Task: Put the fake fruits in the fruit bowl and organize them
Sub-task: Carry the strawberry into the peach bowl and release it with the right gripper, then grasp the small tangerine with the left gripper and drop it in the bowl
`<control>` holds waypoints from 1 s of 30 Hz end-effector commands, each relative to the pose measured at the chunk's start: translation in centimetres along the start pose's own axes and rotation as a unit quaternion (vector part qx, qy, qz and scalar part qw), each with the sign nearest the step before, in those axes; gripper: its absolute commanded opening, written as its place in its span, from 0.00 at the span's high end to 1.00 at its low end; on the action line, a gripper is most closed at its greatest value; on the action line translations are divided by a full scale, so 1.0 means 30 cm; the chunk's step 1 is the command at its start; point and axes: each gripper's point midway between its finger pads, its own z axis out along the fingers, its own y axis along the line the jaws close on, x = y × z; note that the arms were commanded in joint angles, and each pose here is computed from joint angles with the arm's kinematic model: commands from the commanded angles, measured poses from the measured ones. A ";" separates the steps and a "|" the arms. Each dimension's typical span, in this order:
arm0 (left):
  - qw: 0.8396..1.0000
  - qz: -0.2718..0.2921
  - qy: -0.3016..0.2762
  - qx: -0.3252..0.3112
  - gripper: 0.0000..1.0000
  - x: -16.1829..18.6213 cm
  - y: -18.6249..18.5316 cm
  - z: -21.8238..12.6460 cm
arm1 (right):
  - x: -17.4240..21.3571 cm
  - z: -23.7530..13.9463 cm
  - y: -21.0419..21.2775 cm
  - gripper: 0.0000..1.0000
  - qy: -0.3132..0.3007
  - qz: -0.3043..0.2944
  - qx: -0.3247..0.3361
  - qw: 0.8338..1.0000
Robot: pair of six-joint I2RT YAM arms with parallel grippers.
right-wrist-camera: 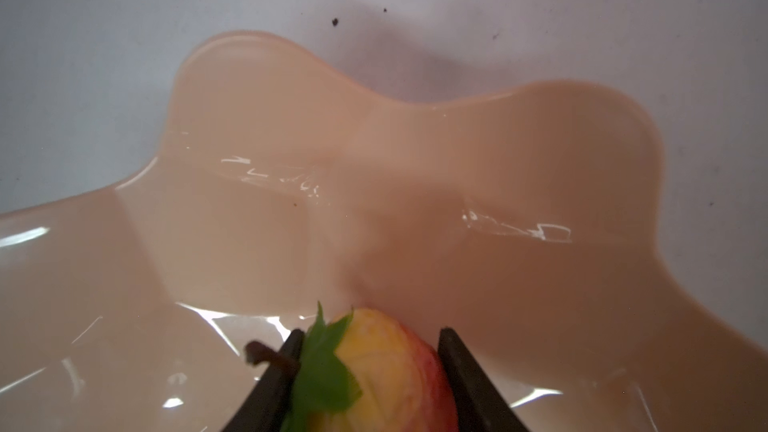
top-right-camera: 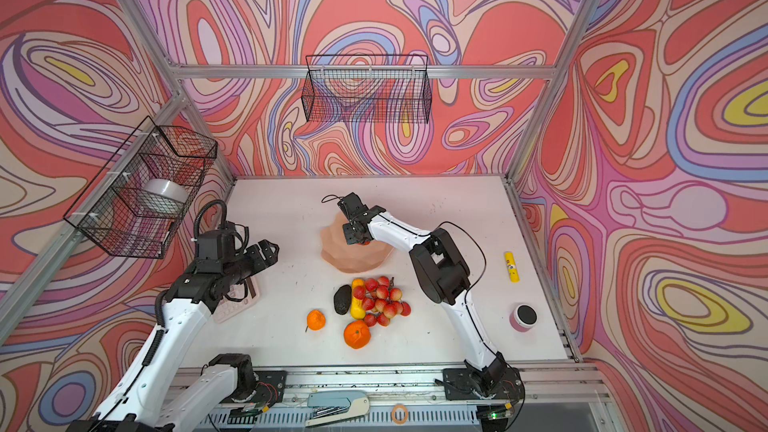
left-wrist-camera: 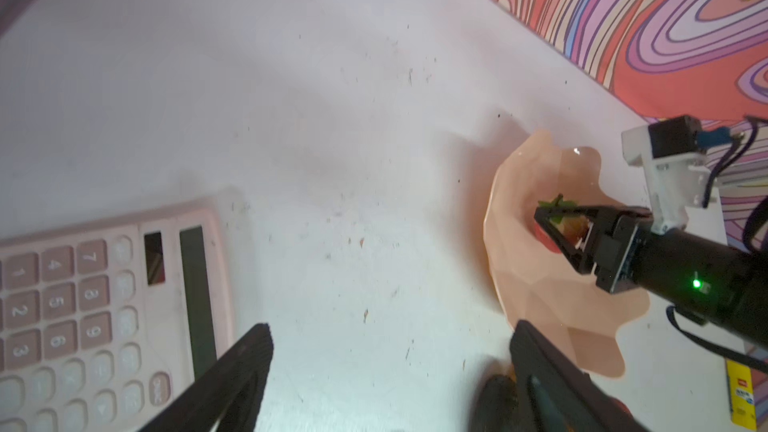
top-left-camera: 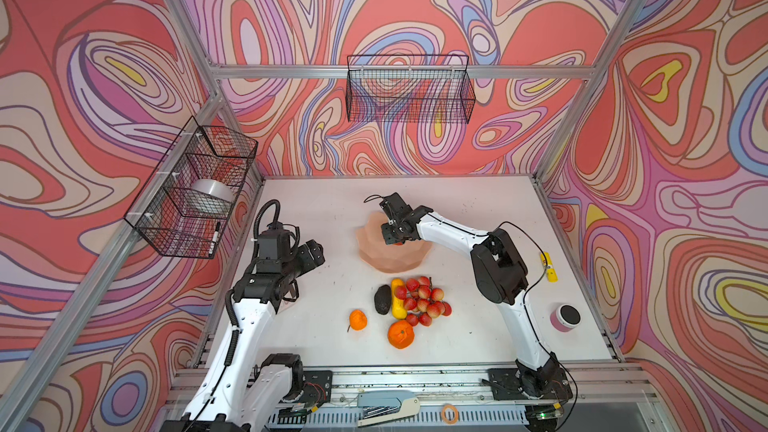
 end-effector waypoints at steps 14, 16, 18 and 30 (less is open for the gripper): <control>0.980 -0.121 0.150 0.043 0.16 0.366 0.024 -0.020 | -0.175 -0.114 0.008 0.17 -0.085 0.036 -0.035 0.995; 0.978 -0.119 0.163 0.051 0.16 0.404 0.002 -0.005 | -0.255 -0.248 0.002 0.13 -0.140 0.045 -0.049 0.988; 0.974 -0.119 0.185 0.050 0.17 0.468 -0.002 0.023 | -0.310 -0.381 -0.013 0.10 -0.193 0.054 -0.056 0.978; 0.967 -0.068 0.244 0.023 0.28 0.648 -0.034 0.094 | -0.226 -0.725 -0.128 0.08 -0.279 0.096 -0.050 0.954</control>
